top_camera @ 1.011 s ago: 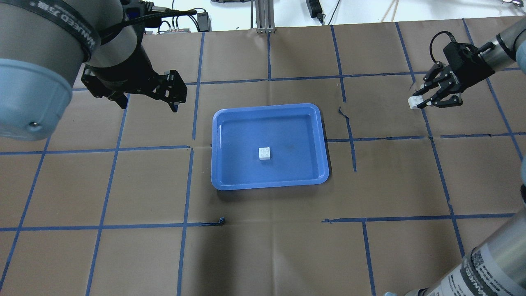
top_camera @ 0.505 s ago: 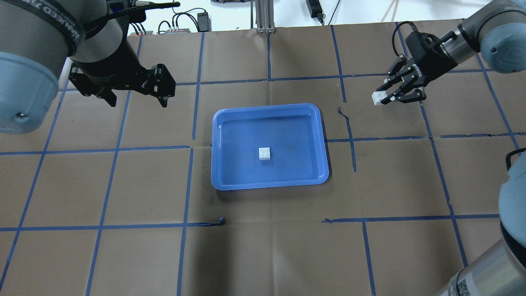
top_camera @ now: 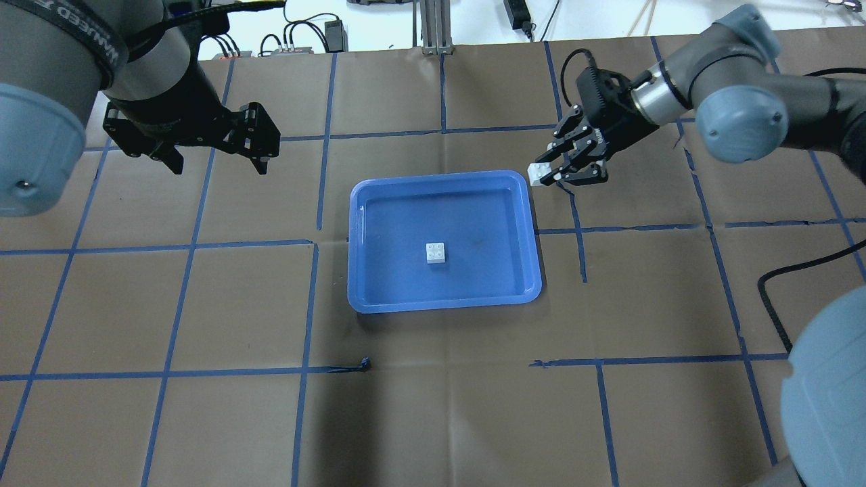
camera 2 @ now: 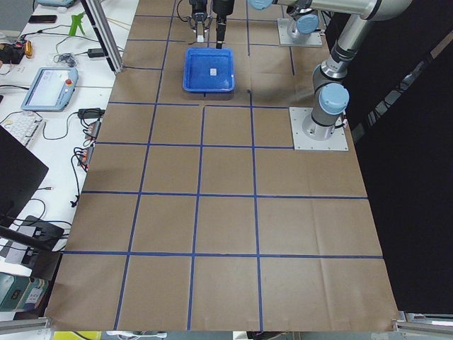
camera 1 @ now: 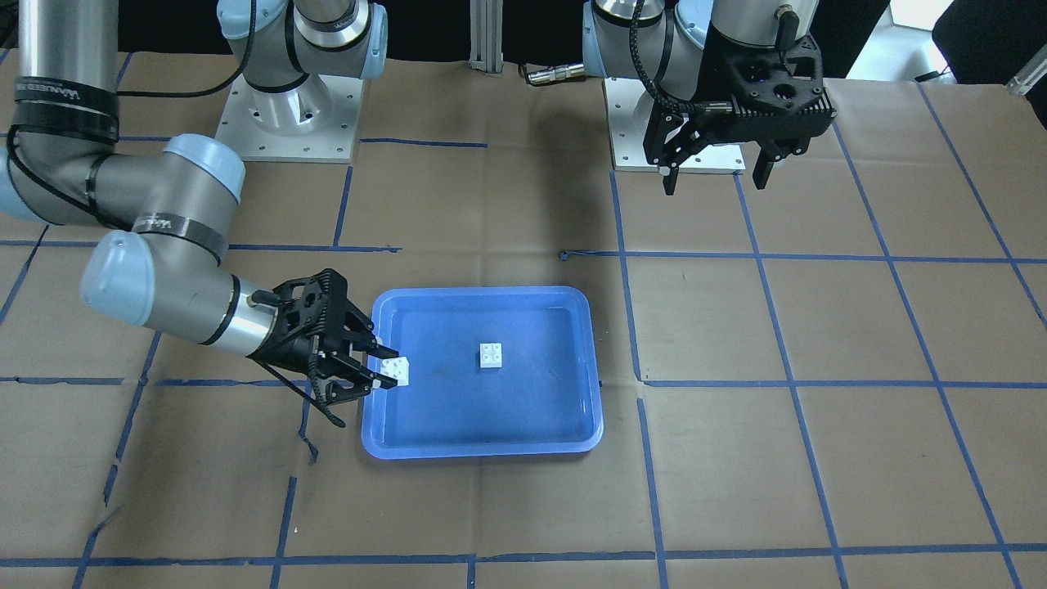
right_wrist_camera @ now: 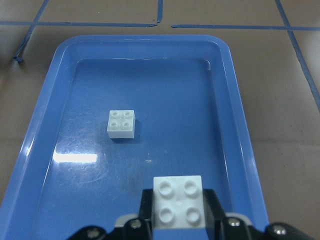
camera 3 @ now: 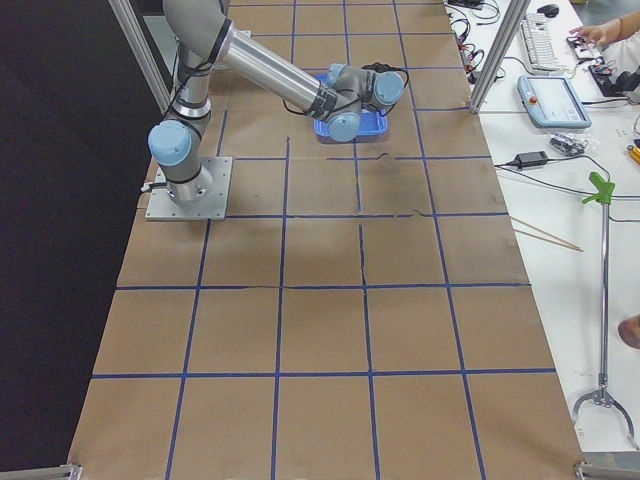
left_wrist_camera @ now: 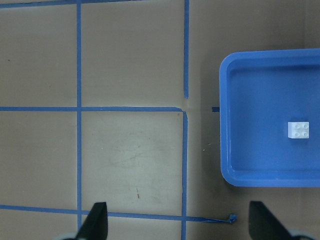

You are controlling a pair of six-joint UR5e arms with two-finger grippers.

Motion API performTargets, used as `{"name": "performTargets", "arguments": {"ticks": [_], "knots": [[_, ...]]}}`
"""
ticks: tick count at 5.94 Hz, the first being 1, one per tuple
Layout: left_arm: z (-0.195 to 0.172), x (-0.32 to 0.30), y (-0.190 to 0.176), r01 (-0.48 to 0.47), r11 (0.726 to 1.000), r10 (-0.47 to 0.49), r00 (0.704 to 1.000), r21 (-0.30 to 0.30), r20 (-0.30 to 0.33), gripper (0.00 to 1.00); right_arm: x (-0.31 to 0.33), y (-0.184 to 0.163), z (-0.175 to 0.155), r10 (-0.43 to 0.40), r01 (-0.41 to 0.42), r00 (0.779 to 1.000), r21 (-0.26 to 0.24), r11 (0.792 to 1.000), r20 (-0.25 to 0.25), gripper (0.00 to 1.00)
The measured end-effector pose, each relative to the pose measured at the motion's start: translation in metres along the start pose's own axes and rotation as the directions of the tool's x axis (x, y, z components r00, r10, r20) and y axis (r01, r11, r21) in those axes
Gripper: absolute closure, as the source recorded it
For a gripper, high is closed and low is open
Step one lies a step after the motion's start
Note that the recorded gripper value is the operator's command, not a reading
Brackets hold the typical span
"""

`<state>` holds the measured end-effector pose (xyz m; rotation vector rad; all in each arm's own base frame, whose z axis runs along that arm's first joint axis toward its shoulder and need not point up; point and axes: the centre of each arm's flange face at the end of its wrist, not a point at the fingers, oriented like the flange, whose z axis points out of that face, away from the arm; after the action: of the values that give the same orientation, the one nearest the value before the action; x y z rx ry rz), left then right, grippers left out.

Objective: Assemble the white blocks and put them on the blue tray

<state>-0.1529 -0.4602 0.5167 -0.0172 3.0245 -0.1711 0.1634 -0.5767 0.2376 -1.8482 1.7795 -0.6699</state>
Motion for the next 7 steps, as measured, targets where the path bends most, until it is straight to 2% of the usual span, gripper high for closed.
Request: {"name": "performTargets", "arguments": {"ticks": [1,4,7], "knots": [[0.0,0.0,0.0,0.001,1.0,-0.001,1.0,0.0,0.0,0.01,-0.014,-0.001,0.023,0.006,-0.006,1.0,-0.001,1.0,-0.015,0.69],[0.0,0.0,0.0,0.002,1.0,-0.002,1.0,0.002,0.0,0.01,-0.033,-0.004,0.079,0.042,-0.042,0.999,-0.001,0.999,-0.018,0.69],[-0.001,0.0,0.0,0.002,1.0,-0.002,1.0,0.003,-0.001,0.01,-0.048,0.006,0.098,0.085,-0.085,0.996,-0.008,0.996,0.001,0.69]]}}
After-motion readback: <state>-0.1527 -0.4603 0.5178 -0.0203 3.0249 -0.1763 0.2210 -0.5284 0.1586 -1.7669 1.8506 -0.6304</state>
